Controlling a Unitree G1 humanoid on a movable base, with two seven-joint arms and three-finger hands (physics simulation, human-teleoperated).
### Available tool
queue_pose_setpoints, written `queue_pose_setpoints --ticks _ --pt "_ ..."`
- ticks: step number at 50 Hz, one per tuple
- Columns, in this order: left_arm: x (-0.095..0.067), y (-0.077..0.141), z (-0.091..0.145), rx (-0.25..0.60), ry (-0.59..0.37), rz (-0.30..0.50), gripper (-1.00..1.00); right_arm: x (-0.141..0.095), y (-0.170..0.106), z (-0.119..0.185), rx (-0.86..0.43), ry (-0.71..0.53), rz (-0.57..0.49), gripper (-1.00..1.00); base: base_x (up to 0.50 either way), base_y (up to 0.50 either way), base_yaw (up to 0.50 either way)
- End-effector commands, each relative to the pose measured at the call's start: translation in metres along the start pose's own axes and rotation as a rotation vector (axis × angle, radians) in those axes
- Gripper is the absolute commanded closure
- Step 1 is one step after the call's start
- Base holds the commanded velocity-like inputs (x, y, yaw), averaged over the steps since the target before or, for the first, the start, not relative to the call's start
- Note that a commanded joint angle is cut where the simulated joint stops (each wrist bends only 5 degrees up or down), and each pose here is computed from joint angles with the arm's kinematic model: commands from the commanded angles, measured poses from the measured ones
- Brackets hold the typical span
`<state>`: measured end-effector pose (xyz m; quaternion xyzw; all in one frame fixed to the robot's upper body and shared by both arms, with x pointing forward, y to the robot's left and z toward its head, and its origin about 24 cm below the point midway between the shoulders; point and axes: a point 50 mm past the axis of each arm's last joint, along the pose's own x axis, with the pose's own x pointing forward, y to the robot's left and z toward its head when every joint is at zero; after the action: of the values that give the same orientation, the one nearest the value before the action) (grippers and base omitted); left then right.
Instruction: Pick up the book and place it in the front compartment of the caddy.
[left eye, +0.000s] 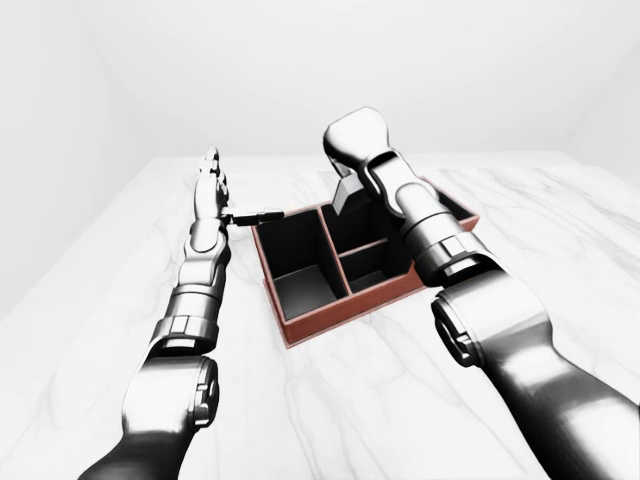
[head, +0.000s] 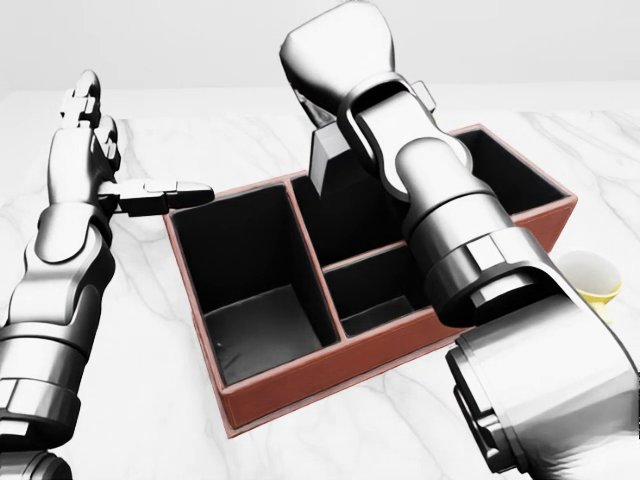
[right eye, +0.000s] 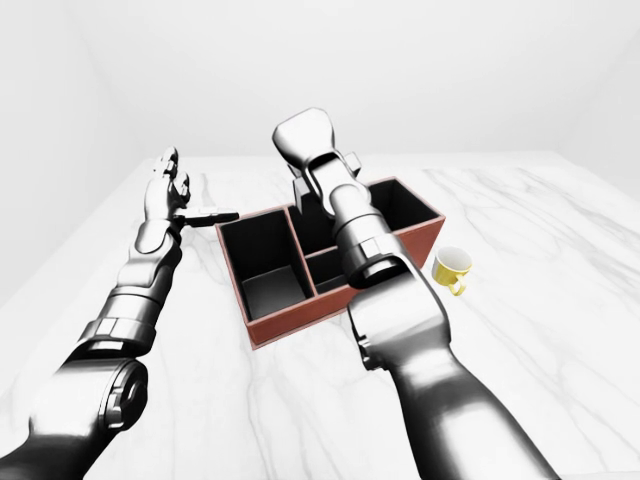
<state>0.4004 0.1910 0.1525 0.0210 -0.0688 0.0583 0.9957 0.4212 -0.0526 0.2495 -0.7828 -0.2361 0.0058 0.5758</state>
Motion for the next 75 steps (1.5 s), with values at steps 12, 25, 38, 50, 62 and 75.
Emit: queue_pose_setpoints --ticks 12,25,38,50,62,75 --pt "0.002 -0.001 -0.006 0.003 0.043 0.001 -1.00 -0.002 0.010 0.006 -0.030 -0.022 -0.025 1.00 0.00 0.00 0.00" --pt "0.001 -0.001 -0.012 0.006 0.067 0.002 -1.00 -0.007 0.023 0.009 -0.036 -0.029 -0.004 1.00 0.00 0.00 0.00" --pt "0.000 0.000 -0.016 0.010 0.079 0.005 -1.00 -0.009 0.028 0.010 -0.040 -0.034 -0.007 1.00 0.00 0.00 0.00" --pt "-0.001 -0.001 -0.020 0.011 0.102 0.001 -1.00 -0.011 0.034 0.009 -0.042 -0.032 0.003 1.00 0.00 0.00 0.00" --pt "0.000 -0.002 -0.022 0.007 0.112 -0.005 -1.00 -0.012 0.037 0.011 -0.041 -0.037 0.000 1.00 0.00 0.00 0.00" --pt "-0.002 -0.002 -0.020 -0.003 0.094 -0.013 -1.00 -0.012 0.036 0.011 -0.032 -0.034 -0.038 1.00 0.00 0.00 0.00"
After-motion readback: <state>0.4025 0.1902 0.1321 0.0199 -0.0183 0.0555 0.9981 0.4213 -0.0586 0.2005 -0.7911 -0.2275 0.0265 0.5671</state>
